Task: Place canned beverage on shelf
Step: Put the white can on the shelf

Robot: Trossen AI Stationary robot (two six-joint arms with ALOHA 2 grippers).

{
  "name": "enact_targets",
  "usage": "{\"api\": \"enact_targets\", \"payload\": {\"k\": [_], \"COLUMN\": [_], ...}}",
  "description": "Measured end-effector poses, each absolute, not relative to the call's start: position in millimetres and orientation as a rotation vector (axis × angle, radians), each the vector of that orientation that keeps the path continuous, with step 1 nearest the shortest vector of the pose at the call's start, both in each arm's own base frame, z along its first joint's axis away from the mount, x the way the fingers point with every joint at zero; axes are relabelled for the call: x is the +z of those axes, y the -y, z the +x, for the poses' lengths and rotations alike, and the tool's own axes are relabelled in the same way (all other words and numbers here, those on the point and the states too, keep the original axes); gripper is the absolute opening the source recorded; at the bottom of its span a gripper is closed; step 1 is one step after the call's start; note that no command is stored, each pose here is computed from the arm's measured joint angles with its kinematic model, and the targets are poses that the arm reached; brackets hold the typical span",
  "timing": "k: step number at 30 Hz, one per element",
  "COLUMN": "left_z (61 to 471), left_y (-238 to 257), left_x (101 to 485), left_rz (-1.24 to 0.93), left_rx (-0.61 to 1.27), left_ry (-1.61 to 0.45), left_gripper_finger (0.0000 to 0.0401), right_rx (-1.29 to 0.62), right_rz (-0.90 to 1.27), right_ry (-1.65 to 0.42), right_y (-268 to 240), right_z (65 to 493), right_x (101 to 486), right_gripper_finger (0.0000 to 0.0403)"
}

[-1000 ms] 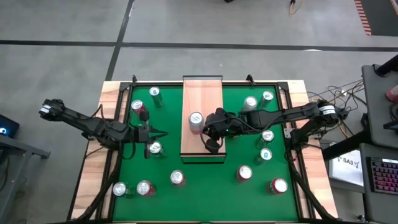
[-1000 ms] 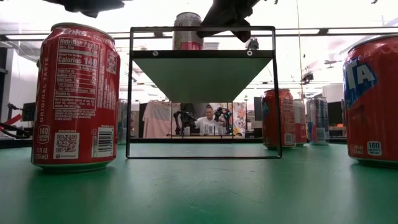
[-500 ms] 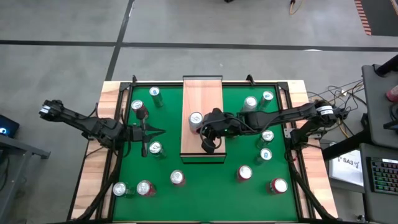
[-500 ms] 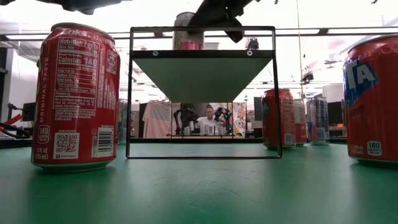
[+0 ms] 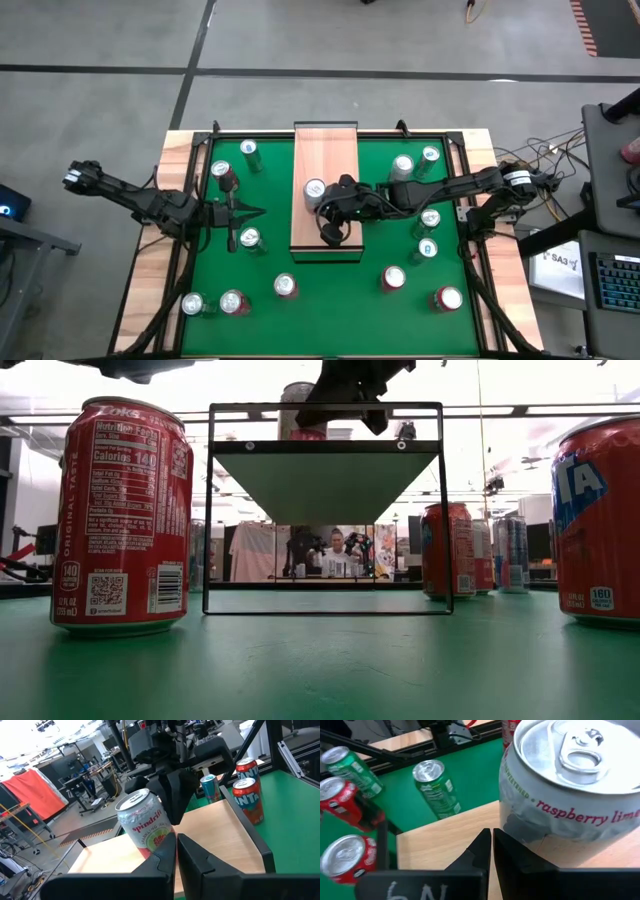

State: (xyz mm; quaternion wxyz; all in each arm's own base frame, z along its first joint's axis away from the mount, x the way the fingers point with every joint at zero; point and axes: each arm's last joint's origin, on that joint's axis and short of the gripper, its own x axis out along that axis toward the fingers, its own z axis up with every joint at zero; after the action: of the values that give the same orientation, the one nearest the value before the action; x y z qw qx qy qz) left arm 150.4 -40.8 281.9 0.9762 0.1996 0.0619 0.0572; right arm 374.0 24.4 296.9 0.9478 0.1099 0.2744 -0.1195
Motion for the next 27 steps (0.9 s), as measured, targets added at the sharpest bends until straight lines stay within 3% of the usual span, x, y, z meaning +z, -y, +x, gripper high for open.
{"api": "enact_targets", "payload": {"k": [27], "left_z": [150.5], "left_y": [40.8], "left_x": [281.8], "left_rz": [0.406], "left_rx": [0.115], "left_ry": [-0.126], "left_gripper_finger": [0.0000], "right_rx": [-0.312], "right_rz": [0.171], "right_ry": [-0.468], "right_y": [3.4], "right_z": [379.2], "right_x": [304.5], "right_gripper_finger": [0.0013]}}
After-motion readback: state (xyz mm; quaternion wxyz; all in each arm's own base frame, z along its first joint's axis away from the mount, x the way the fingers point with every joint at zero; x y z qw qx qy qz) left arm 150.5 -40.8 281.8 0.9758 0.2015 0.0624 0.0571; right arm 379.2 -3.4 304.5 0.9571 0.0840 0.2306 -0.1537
